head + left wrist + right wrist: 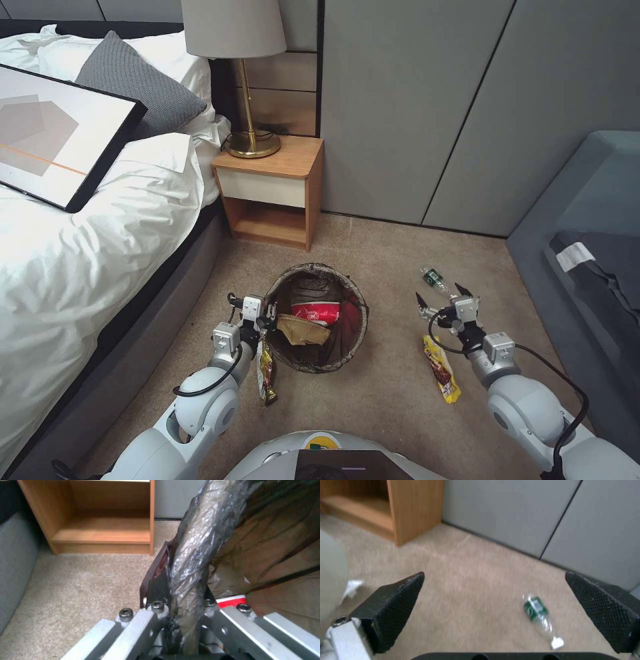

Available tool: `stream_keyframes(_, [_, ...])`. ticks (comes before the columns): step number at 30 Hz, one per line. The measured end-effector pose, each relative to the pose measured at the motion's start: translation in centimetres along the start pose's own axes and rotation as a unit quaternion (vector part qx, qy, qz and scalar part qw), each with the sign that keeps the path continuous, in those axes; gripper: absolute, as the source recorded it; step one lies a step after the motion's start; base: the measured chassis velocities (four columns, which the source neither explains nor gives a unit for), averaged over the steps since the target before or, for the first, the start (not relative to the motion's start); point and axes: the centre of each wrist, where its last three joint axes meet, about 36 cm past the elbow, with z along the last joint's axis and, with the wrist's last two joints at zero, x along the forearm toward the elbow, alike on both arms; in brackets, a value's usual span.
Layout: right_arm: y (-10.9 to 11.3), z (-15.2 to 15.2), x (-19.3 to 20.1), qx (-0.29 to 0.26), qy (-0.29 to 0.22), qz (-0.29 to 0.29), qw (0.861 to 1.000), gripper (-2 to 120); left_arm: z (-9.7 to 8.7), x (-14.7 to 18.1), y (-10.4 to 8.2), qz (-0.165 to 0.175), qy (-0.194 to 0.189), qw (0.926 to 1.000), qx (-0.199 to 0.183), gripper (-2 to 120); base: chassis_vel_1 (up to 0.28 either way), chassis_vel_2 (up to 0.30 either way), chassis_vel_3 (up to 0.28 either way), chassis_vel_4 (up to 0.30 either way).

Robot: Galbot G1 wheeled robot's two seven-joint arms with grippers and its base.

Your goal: Pick up the trash bin, then pick up the garbage from the floor and place it into the trash bin.

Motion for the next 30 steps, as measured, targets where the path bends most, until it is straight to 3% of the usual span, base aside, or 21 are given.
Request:
stream_keyframes(18, [-1.0, 7.8, -0.3, 0.012, 0.094, -0.012, 0.995, 100, 0.0, -0.5, 0.0, 0.0, -0.002, 1.0, 0.001, 3, 0.0, 0.0, 0.0, 0.0])
stream_keyframes(30, [-1.2, 10.5, -0.4, 0.003, 0.135, 0.0, 0.991, 100, 0.1, -0.7, -0.2, 0.004, -0.002, 1.0, 0.002, 3, 0.0, 0.0, 0.0, 0.0])
